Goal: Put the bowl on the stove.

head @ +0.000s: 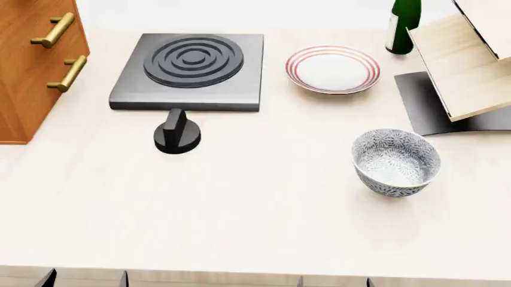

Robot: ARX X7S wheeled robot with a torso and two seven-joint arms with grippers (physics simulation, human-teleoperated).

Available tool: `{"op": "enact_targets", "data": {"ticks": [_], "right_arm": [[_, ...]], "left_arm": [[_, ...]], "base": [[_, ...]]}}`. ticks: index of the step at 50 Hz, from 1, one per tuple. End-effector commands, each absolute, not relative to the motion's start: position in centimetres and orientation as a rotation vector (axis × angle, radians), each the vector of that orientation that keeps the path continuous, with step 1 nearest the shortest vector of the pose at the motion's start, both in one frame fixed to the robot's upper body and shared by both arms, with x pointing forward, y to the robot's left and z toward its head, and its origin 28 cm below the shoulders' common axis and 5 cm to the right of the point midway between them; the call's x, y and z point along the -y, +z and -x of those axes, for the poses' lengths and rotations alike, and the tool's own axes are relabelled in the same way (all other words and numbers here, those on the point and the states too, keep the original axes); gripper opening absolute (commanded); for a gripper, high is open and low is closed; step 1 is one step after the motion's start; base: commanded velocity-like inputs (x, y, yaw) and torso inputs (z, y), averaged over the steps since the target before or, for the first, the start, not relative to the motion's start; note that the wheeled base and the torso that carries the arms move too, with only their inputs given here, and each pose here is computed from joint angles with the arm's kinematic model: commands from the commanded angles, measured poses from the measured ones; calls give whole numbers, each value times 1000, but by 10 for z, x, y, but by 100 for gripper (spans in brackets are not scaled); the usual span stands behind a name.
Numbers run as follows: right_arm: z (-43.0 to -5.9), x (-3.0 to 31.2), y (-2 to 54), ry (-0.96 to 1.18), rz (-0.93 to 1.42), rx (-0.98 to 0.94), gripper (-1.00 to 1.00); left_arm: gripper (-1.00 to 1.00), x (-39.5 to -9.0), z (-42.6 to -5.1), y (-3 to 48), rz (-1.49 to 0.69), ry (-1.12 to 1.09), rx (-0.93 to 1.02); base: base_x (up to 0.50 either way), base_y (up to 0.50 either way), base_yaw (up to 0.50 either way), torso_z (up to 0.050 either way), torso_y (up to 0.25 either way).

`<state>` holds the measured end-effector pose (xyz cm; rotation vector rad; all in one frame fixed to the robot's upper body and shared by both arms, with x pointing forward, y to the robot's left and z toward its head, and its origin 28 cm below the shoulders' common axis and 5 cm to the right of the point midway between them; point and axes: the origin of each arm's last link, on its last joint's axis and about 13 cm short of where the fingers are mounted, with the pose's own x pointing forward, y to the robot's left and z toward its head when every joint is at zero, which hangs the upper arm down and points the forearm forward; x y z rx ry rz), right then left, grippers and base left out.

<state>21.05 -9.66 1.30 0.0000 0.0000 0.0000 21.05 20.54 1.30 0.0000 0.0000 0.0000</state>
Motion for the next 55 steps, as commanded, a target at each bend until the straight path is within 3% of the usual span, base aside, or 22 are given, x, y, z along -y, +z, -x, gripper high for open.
{"op": "enact_targets", "data": {"ticks": [1, 26, 37, 51, 55], "right_arm": [[-211, 96, 13, 6, 9, -7, 100], [-212, 96, 13, 17, -2, -15, 100], [-219, 110, 33, -74, -71, -10, 100], [-210, 189, 175, -122, 101, 226, 100], [-191, 216, 211, -133, 145, 259, 100]], "left_arm": [[100, -206, -211, 13, 5, 1, -1], [100, -206, -212, 14, 23, -13, -14], [100, -213, -219, 17, 9, 65, -25], [100, -229, -234, 100, 107, 75, 228], [100, -235, -228, 145, 188, 27, 418]], "base": [[0, 0, 0, 0, 0], [0, 0, 0, 0, 0], [0, 0, 0, 0, 0], [0, 0, 0, 0, 0], [0, 0, 0, 0, 0]]}}
